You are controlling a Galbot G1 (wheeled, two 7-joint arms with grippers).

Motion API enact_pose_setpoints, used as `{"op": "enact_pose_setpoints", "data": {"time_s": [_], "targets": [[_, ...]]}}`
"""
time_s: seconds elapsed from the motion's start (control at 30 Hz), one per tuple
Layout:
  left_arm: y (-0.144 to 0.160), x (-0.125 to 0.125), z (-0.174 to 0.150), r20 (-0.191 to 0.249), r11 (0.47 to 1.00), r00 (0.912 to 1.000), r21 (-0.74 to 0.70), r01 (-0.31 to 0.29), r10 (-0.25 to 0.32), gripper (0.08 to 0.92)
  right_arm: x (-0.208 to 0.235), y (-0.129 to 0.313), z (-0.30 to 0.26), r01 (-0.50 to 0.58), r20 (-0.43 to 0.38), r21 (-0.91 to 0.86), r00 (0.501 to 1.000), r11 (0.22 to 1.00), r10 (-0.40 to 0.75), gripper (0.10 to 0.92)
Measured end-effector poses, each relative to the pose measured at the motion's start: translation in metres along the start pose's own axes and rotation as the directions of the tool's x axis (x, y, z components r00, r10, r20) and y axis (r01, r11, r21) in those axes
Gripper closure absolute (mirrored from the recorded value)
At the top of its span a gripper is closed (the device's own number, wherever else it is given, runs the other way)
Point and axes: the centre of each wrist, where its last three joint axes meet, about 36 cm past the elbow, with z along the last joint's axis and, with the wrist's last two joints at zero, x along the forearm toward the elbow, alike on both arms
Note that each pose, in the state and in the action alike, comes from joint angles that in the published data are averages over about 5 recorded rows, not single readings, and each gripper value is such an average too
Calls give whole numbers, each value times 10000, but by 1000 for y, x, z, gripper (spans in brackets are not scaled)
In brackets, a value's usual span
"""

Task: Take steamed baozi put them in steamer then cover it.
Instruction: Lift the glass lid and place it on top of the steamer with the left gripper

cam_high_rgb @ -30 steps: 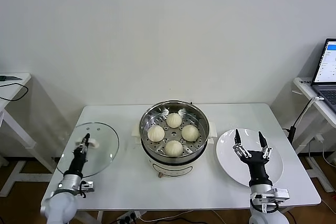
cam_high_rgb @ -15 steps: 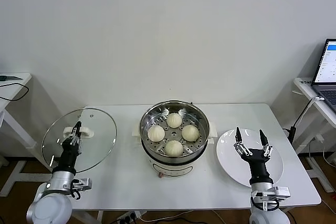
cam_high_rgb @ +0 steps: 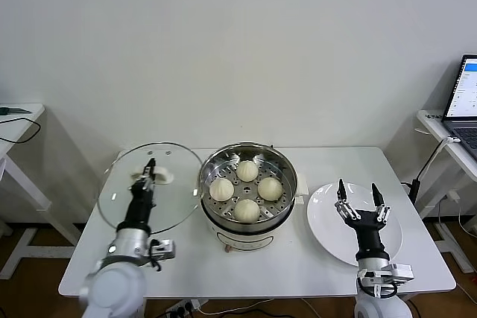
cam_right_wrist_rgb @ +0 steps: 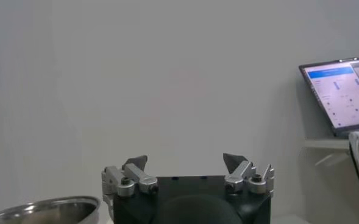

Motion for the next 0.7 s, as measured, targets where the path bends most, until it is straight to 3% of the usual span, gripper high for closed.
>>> {"op": "enact_pose_setpoints", "data": {"time_s": [0.7], "targets": [[10, -24, -129, 535, 9955, 9979, 859, -405, 360, 810, 1, 3, 8, -213, 5, -22, 9998, 9998, 213, 200]]}}
